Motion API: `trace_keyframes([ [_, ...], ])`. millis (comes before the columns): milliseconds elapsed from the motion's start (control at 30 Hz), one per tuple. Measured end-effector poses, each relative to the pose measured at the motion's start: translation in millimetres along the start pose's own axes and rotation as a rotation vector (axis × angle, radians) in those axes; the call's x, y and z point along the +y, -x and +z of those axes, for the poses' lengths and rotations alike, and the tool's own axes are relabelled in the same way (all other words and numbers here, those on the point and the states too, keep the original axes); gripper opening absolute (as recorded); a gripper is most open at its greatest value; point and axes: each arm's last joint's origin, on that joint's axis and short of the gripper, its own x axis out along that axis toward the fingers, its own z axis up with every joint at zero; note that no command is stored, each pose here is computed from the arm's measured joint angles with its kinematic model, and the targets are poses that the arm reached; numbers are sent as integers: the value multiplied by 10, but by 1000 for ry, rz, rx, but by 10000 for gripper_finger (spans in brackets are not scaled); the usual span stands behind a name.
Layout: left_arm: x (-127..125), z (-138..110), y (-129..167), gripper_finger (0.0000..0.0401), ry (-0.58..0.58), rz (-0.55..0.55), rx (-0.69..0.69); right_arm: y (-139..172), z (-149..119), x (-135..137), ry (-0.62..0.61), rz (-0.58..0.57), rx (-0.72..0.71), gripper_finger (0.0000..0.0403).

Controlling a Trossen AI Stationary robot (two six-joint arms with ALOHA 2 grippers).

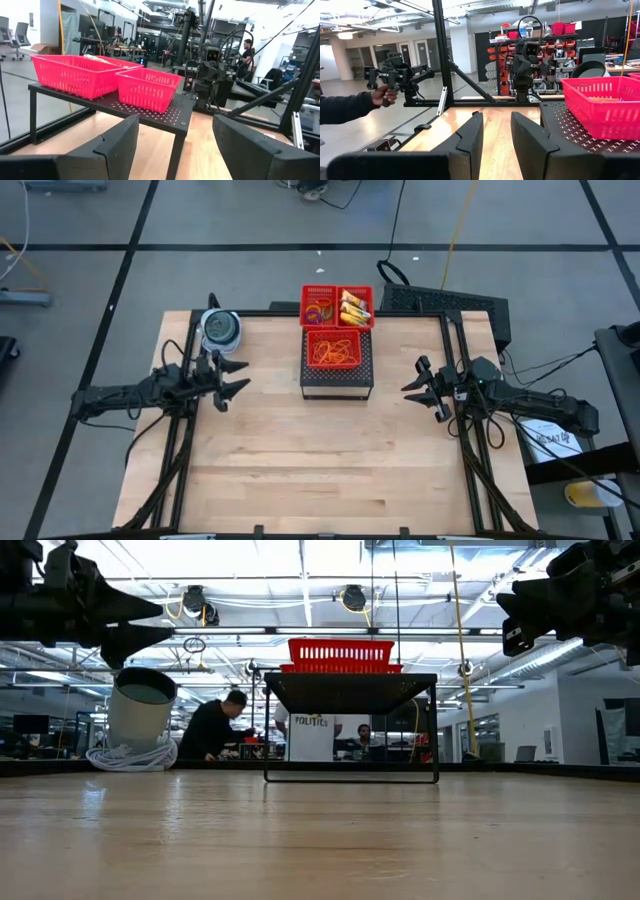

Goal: Pick & Place Office Desk Supplies
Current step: Return to Home Position

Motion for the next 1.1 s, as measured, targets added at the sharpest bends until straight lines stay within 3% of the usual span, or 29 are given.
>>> trace_keyframes([
  [300,2,-11,0,267,-10,3,13,0,0,0,0,0,0,89],
  [500,4,-10,0,267,-109,10,12,0,0,0,0,0,0,89],
  [1100,4,-9,0,267,-104,11,12,0,0,0,0,0,0,89],
])
